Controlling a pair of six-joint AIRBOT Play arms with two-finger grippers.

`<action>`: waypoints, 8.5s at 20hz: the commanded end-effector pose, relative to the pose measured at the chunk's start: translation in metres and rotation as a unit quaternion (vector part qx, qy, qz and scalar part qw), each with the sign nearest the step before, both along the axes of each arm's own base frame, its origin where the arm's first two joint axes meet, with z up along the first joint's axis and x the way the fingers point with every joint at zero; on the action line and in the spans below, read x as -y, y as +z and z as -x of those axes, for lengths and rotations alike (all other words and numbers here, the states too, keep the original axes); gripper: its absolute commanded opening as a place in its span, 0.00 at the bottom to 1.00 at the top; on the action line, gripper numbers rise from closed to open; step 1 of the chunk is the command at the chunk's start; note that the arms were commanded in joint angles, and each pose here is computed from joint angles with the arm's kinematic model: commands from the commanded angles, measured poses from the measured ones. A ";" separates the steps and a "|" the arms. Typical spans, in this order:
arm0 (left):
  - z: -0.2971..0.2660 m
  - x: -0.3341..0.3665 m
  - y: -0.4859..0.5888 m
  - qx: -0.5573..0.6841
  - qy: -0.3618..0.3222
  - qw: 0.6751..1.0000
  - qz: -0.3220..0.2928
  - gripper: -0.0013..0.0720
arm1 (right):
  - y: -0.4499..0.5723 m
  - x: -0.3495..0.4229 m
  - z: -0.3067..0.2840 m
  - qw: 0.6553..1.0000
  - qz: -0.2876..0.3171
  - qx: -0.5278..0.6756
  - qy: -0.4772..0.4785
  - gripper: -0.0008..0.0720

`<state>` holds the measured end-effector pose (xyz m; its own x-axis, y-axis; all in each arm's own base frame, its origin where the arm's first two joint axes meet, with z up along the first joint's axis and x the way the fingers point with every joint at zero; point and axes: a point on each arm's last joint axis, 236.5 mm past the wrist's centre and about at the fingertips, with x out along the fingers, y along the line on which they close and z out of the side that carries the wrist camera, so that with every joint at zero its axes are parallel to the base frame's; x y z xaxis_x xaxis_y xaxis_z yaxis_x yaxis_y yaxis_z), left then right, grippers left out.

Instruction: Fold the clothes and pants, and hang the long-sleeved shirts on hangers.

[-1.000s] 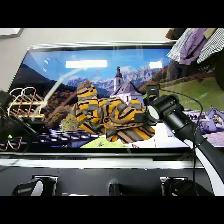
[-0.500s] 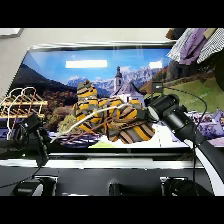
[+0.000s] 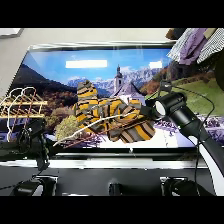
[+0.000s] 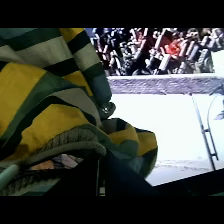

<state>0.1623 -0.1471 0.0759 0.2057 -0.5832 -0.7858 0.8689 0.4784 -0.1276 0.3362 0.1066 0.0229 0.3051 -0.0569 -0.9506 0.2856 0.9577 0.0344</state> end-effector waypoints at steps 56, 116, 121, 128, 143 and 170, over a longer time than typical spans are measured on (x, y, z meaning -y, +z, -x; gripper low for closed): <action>-0.106 0.117 -0.035 0.016 -0.101 0.994 0.038 0.05 | 0.142 -0.068 -0.011 0.970 -0.037 0.111 0.214 0.06; -0.132 0.151 -0.017 0.031 -0.066 0.993 0.095 0.05 | 0.166 0.078 0.005 0.963 -0.003 0.088 0.256 0.67; -0.132 0.151 -0.017 0.031 -0.066 0.993 0.095 0.05 | 0.133 0.032 -0.014 0.816 0.010 0.095 0.570 0.72; -0.132 0.151 -0.017 0.031 -0.066 0.993 0.095 0.05 | 0.096 -0.020 -0.044 0.691 -0.060 0.160 0.703 0.76; -0.132 0.151 -0.018 0.031 -0.065 0.993 0.094 0.05 | 0.059 -0.056 -0.043 0.655 -0.142 0.146 0.728 0.20; -0.197 0.131 -0.031 -0.261 0.395 0.830 0.296 0.93 | 0.132 0.002 -0.014 0.828 -0.042 0.100 0.550 0.05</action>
